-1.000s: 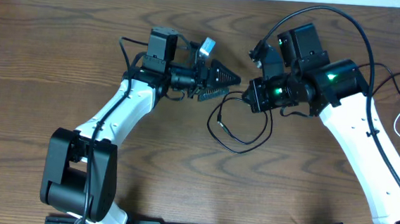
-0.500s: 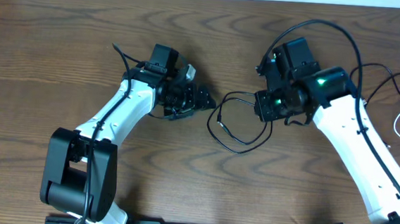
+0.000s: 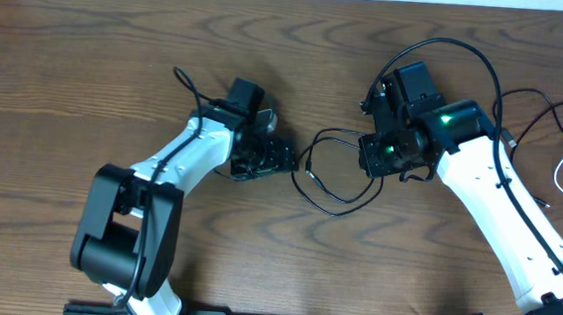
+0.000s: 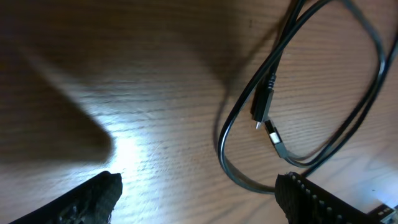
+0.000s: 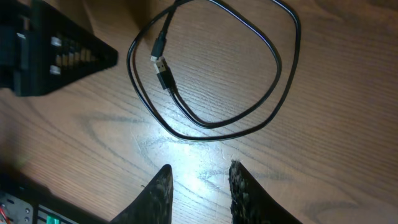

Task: Untangle cables

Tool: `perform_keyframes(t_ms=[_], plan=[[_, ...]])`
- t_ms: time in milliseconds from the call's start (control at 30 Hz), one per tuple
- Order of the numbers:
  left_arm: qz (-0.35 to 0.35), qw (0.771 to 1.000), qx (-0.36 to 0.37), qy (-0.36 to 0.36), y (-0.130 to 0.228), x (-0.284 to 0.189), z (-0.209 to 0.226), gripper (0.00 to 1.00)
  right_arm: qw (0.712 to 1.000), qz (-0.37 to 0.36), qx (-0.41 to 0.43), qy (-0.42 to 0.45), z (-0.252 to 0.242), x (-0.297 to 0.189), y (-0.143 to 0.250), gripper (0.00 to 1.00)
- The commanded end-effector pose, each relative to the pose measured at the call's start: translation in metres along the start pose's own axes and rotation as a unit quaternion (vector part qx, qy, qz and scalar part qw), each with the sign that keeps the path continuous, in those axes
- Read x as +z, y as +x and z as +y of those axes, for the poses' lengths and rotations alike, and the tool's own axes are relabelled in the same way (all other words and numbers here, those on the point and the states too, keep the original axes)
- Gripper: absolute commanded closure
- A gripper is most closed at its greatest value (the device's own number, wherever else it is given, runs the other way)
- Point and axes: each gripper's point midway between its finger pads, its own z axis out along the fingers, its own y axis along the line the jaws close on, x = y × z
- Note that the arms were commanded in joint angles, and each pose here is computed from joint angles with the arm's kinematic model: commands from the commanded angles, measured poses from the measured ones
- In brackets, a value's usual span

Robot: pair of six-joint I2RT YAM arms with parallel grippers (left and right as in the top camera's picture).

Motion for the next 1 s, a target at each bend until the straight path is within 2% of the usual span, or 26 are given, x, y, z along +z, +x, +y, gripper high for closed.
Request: perform_keyframes(t_ms=[0, 367, 467, 733, 867, 967], plan=[[0.009, 1.000, 0.016, -0.012, 0.005, 0.014, 0.000, 0.16, 1.000, 0.002, -0.003, 0.004, -0.001, 0.002, 0.001, 0.74], [0.016, 0.998, 0.054, -0.003, 0.013, 0.033, -0.021, 0.17, 1.000, 0.003, -0.003, 0.004, -0.001, 0.002, 0.002, 0.74], [0.020, 0.998, 0.065, 0.006, 0.018, 0.037, -0.031, 0.23, 1.000, 0.003, -0.003, 0.004, -0.001, 0.002, 0.002, 0.75], [0.021, 0.996, 0.086, 0.001, 0.024, 0.043, -0.039, 0.43, 1.000, 0.004, -0.003, 0.004, -0.001, 0.002, 0.002, 0.75], [0.020, 0.996, 0.086, 0.000, 0.024, 0.043, -0.039, 0.61, 1.000, 0.004, -0.003, 0.004, -0.001, 0.002, 0.002, 0.75], [0.020, 0.996, 0.086, 0.000, 0.024, 0.043, -0.039, 0.69, 1.000, 0.004, -0.003, 0.004, -0.001, 0.002, 0.002, 0.75]])
